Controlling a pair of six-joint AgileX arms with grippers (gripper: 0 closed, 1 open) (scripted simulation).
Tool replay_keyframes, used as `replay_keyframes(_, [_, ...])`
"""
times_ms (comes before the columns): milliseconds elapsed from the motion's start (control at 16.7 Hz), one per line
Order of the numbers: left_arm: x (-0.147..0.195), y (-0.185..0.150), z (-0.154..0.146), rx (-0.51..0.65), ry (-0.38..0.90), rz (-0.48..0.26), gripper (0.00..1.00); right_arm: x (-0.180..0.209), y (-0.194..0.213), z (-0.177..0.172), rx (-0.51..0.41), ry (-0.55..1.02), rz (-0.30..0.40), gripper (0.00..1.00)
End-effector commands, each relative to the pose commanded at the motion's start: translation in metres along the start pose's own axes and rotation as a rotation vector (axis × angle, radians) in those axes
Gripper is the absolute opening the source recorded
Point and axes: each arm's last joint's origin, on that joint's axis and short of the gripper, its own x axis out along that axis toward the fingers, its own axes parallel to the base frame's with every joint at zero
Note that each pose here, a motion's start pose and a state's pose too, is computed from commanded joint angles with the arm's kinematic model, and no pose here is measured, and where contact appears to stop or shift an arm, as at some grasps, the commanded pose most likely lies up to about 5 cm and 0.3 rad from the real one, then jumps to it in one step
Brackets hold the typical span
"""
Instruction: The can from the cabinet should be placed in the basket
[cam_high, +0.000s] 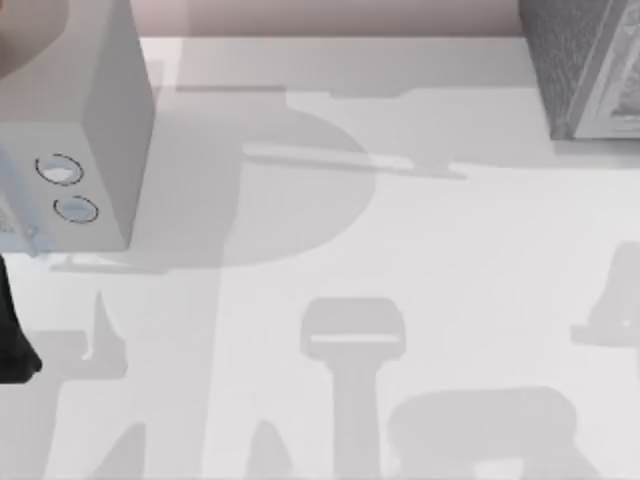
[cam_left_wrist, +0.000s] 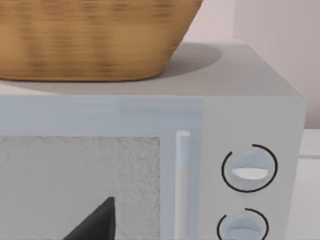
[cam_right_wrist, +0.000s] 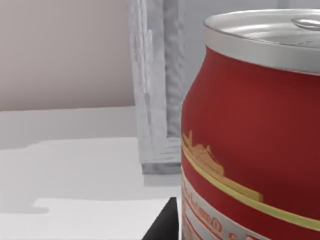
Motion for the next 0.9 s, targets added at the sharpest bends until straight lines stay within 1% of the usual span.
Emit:
replay_keyframes(300, [0.0, 0.0, 0.0, 0.0, 0.0, 0.0, 1.0, 0.038, 0.019, 0.022, -0.017, 0.081, -0.02, 0.0])
replay_keyframes(480, [0.0, 0.0, 0.0, 0.0, 0.0, 0.0, 1.0, 0.064, 0.034, 0.029, -0.032, 0.115, -0.024, 0.0])
replay_keyframes(900, [0.0, 0.0, 0.0, 0.0, 0.0, 0.0, 1.0, 0.129, 0.081, 0.025, -0.083, 0.169, -0.027, 0.0])
